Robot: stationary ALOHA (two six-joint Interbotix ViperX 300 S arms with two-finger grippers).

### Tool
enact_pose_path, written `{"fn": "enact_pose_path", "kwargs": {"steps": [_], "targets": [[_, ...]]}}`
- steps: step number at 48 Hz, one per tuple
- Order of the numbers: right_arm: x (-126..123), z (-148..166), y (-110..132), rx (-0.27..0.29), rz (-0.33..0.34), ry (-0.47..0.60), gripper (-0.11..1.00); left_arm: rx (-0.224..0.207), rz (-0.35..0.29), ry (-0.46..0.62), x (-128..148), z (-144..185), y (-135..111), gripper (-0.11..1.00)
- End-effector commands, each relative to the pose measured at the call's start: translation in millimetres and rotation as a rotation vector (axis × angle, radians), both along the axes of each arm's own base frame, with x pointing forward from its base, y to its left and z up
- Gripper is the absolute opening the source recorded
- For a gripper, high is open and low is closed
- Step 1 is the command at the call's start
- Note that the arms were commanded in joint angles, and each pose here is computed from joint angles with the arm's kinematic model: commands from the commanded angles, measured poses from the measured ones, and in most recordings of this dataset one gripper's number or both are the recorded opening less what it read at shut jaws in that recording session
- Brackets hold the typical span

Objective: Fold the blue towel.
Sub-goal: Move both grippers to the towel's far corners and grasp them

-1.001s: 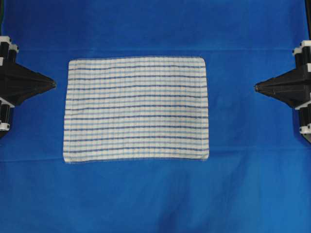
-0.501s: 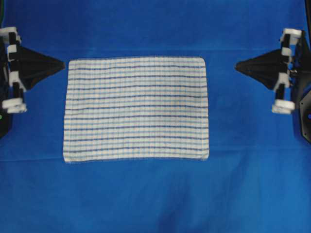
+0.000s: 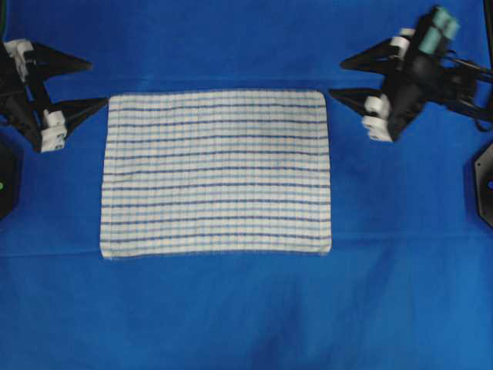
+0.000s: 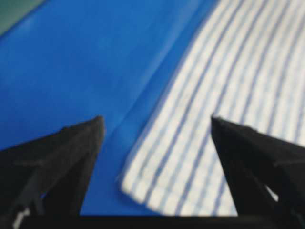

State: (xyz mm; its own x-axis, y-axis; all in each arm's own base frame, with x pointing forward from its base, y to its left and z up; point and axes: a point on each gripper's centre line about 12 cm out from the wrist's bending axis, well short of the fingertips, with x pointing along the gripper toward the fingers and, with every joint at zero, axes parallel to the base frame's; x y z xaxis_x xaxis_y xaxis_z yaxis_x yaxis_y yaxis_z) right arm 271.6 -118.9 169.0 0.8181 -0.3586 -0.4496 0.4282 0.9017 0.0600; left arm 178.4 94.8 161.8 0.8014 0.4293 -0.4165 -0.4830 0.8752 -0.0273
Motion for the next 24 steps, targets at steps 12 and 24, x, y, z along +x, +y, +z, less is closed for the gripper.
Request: {"fn": "enact_pose_path", "kwargs": {"steps": [12, 24], "targets": [[28.9, -48.9, -32.4, 0.058, -0.051, 0.132, 0.59, -0.069, 0.049, 0.158, 8.3, -40.4, 18.6, 0.84], [34.5, -80.0, -38.0, 0.088, -0.054, 0.208, 0.59, -0.118, 0.059, 0.249, 20.0, -72.2, 29.2, 0.84]]}}
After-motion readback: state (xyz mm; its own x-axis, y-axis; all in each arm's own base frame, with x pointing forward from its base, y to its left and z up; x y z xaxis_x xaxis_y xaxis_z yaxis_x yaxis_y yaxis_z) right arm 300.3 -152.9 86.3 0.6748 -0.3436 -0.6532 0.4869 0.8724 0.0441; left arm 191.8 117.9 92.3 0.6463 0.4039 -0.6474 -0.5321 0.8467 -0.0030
